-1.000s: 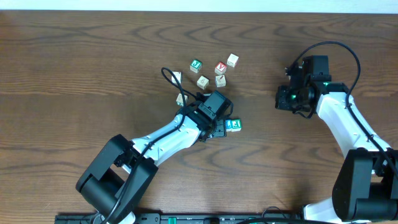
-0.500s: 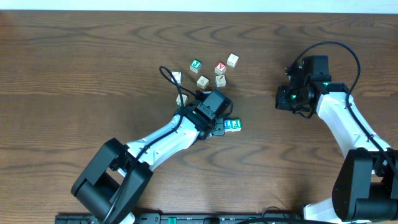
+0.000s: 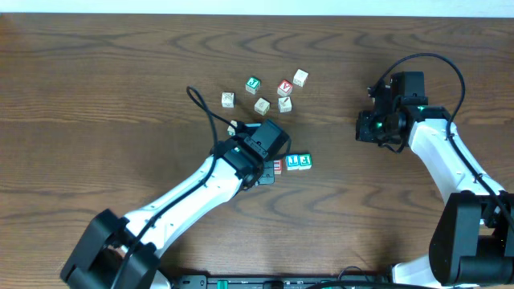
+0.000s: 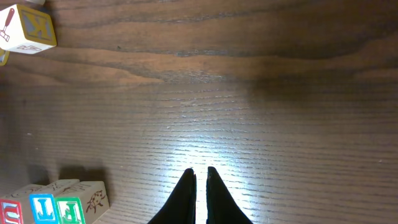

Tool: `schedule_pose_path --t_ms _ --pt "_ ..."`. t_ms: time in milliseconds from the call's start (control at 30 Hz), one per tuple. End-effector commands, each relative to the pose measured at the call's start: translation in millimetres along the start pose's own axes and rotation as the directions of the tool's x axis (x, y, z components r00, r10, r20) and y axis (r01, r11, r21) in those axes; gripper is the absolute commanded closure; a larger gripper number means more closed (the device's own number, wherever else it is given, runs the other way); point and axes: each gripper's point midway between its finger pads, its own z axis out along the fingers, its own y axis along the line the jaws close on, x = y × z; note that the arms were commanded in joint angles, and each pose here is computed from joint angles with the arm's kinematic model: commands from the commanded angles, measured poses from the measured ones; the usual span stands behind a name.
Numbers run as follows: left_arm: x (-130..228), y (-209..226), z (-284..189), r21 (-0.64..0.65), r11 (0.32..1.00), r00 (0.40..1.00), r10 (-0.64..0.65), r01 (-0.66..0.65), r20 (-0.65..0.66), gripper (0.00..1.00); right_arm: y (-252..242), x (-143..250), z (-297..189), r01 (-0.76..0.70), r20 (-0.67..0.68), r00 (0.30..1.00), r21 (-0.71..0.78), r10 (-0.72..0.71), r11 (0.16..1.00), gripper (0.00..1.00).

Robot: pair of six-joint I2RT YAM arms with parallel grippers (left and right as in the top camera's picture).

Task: Lift 3 blocks
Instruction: 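Carry the red block with the left gripper to the blue block's left side, then lower the red block beside the blue block and open the left gripper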

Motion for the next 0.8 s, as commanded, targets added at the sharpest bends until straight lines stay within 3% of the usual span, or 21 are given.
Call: schedule_pose_path --t_ms 0,500,767 --pt "11 -1 0 -0.015 0.999 0.999 0.033 -0.033 -0.006 0.89 4 2 0 0.021 -0.003 1.000 -0.011 -0.021 1.000 0.95" --pt "33 -22 49 -0.003 1.000 0.995 0.025 -0.026 -0.099 0.92 4 3 0 0.021 -0.004 1.000 -0.011 -0.021 1.000 0.95" --pt "23 -37 55 0.052 0.998 0.998 0.022 -0.019 -0.058 0.92 4 3 0 0.021 -0.004 1.000 -0.010 -0.021 1.000 0.95"
